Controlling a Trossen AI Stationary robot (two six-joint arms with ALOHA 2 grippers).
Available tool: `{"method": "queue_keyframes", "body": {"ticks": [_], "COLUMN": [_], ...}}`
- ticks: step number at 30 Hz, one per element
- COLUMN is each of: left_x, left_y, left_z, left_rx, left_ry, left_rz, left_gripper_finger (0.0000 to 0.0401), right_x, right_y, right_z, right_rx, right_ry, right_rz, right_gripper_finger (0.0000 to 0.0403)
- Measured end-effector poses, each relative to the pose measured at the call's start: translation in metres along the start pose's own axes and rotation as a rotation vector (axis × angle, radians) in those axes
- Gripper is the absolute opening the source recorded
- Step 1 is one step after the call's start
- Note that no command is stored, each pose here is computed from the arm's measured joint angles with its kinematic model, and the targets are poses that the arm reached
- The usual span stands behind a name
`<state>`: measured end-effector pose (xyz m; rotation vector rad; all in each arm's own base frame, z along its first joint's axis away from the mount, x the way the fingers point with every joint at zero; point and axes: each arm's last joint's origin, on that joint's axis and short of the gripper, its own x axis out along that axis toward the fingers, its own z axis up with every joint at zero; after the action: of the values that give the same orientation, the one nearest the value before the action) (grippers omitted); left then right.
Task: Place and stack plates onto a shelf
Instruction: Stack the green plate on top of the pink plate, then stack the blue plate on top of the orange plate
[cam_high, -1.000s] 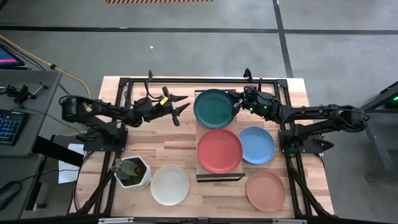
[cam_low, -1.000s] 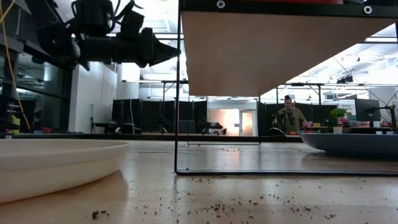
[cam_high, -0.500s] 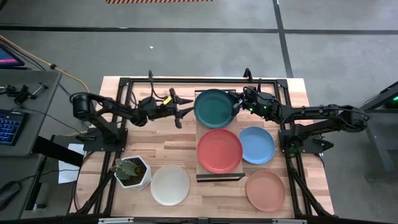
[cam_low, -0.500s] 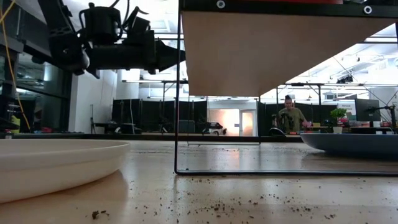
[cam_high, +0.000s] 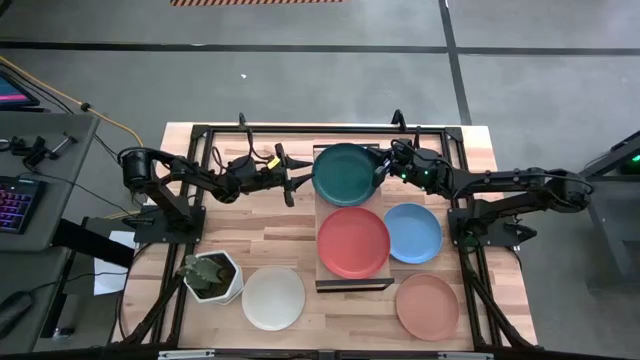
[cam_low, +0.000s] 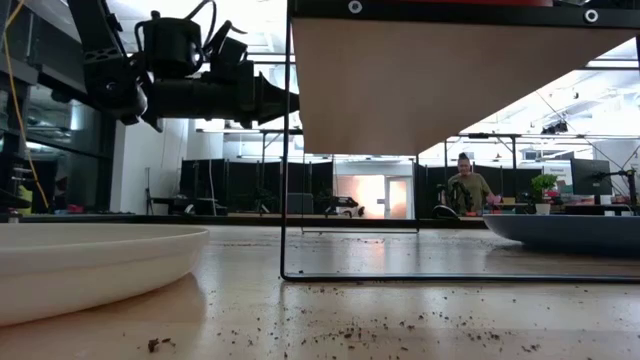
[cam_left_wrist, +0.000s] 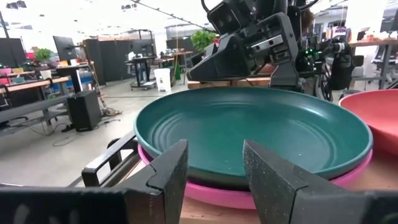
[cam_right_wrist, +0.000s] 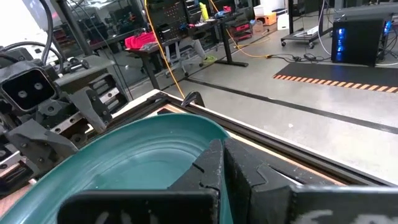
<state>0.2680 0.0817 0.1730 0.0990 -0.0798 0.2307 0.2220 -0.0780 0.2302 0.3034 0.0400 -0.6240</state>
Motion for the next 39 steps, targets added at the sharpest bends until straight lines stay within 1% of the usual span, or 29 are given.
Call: {"method": "queue_keyframes", "body": {"ticks": [5, 11, 15, 20, 24, 28, 32, 36, 39], "left_x": [0.0, 0.0, -0.004, -0.016, -0.026, -0.039, -0.055, -0.068, -0.073], "left_y": [0.0, 0.0, 0.001, 0.0, -0.001, -0.002, -0.002, -0.003, -0.003], "left_z": [0.0, 0.004, 0.016, 0.032, 0.045, 0.06, 0.073, 0.079, 0.08], "left_rx": [0.005, 0.01, 0.004, -0.062, -0.116, -0.129, -0.135, -0.138, -0.136], "left_ry": [-0.005, -0.023, -0.068, -0.103, -0.072, -0.026, 0.022, 0.075, 0.099], "left_rz": [0.001, 0.01, 0.012, -0.009, -0.066, -0.124, -0.127, -0.128, -0.129], "left_gripper_finger": [0.0145, 0.0145, 0.0145, 0.0145, 0.0145, 0.0145, 0.0145, 0.0145, 0.0145], "right_x": [0.0, 0.0, -0.005, -0.019, -0.031, -0.045, -0.064, -0.081, -0.089], "right_y": [0.001, 0.0, 0.001, 0.005, 0.007, 0.007, 0.002, -0.006, -0.013], "right_z": [-0.001, -0.002, 0.004, 0.017, 0.018, 0.022, 0.029, 0.028, 0.02], "right_rx": [0.001, -0.009, -0.041, -0.042, -0.067, -0.097, -0.1, -0.091, -0.082], "right_ry": [0.011, 0.031, 0.009, -0.033, 0.004, 0.022, 0.028, 0.074, 0.169], "right_rz": [0.022, 0.023, 0.055, 0.121, 0.141, 0.152, 0.151, 0.105, 0.049], "right_gripper_finger": [0.0, 0.0, 0.0, 0.0, 0.0, 0.0, 0.0, 0.0, 0.0]}}
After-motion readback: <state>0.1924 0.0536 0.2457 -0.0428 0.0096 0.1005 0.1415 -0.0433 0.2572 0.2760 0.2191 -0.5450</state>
